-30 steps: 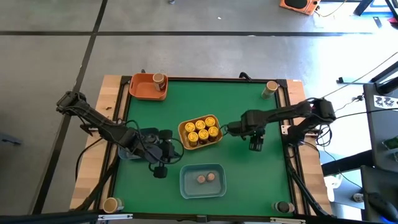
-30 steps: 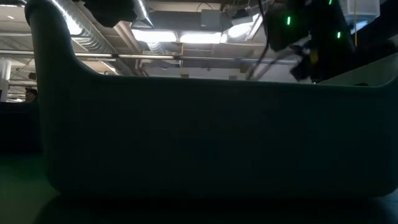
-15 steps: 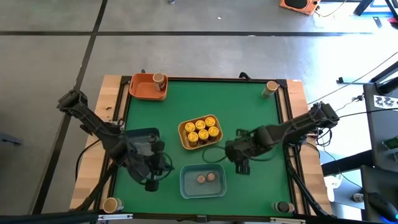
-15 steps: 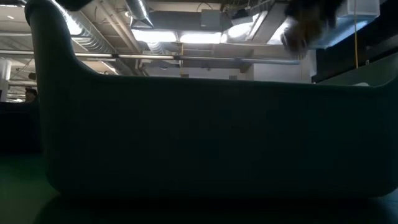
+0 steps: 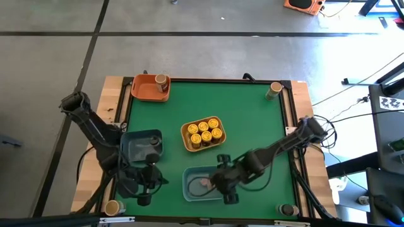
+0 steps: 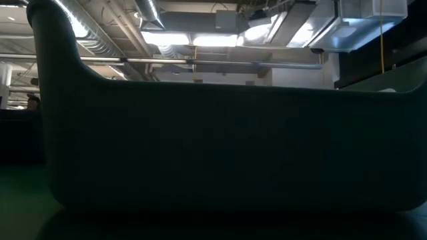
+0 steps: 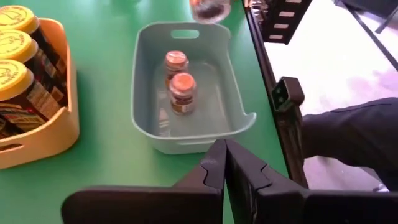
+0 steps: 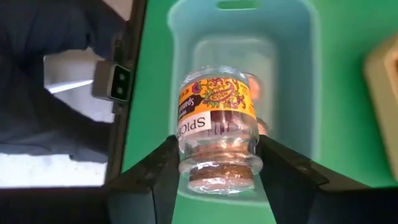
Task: Sort spices by type
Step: Put the white transparent seasoning bottle into the light blue bin
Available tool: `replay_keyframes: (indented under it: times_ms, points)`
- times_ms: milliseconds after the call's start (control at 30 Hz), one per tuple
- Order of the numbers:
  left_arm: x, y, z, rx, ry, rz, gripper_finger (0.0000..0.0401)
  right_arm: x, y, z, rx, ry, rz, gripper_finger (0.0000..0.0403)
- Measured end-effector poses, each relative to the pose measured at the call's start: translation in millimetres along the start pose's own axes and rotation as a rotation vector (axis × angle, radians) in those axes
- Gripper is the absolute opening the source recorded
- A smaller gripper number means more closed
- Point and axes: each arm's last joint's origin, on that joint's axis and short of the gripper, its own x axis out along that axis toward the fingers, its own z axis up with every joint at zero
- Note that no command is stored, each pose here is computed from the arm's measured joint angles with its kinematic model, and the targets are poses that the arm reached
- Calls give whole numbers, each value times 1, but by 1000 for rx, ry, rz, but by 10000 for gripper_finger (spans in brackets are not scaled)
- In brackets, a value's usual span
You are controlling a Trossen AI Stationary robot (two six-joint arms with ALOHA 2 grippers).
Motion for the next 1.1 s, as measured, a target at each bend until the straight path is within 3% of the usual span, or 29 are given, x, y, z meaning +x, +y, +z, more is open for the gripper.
replay_keyframes:
  times_ms: [200, 433, 600, 1100]
  points:
    - [-3, -4, -3, 7, 0, -7, 5, 34, 11, 17, 2, 61, 46, 186]
    - [-3, -3, -3, 13, 2, -2, 5, 72, 12, 12, 101, 206, 41, 189]
    - [-3, -3, -3, 13, 2, -4, 5, 84, 9, 0, 190, 330, -20, 189]
    - [-3, -3, -3, 22, 0, -1, 5, 101, -11, -6, 291, 374, -96, 200]
